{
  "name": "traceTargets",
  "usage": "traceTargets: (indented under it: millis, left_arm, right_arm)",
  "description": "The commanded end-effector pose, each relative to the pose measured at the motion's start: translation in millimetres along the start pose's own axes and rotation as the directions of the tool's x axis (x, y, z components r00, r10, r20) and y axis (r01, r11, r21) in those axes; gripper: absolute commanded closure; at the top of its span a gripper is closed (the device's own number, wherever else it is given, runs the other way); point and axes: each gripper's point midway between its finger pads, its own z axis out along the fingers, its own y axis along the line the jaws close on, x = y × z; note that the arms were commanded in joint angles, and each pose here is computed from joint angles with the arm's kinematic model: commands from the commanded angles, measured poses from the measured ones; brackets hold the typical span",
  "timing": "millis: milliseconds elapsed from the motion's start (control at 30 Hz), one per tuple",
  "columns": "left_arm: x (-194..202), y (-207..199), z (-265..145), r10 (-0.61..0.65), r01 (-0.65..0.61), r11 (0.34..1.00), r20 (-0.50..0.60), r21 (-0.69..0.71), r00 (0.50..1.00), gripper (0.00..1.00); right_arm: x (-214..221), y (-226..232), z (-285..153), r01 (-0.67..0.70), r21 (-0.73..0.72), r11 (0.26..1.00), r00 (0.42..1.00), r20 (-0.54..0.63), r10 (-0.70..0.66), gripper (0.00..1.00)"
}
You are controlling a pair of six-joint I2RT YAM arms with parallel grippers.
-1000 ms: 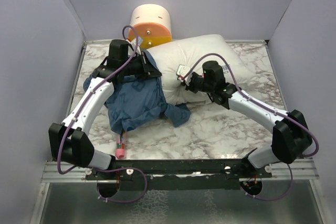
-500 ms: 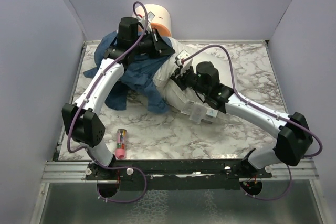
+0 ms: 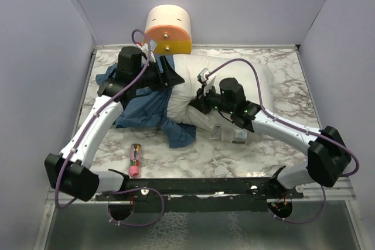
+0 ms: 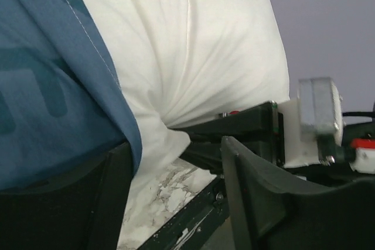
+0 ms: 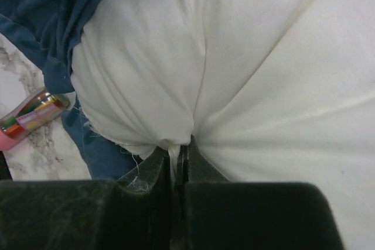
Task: Put the pillow into the pillowcase
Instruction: Stuff the pillow into the pillowcase.
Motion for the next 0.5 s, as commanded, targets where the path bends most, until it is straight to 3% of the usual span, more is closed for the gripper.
traceTargets:
  millis: [0,267,400,467]
  left_arm:
    - [12.0,-5.9,-49.5,0.026,-0.020,0.998,0.091,-0.065,0.995,0.34]
    - [70.4,31.9,-119.6,-0.109,0.154,0.963,0.204,-0.223,0.973,0.33]
    - [114.7,55.3,-104.6,-0.277,0.303,0.937,0.159,-0.172,0.948,0.33]
    - [121.4,71.8,-97.2,-0.301,0.335,0.928,0.203,-0.162,0.932,0.33]
  right_arm:
    - [-17.5,23.3,8.9,-0.053,-0.127,0.991,0.998,0.031,0.057,0.99]
    - [-24.0,27.2,18.2,-0.066,-0.157,0.985,0.997,0.029,0.071,0.99]
    - [-28.8,30.3,21.4,-0.080,-0.176,0.981,0.995,0.039,0.088,0.99]
    - [-30.4,31.0,22.9,-0.086,-0.182,0.979,0.995,0.040,0.095,0.99]
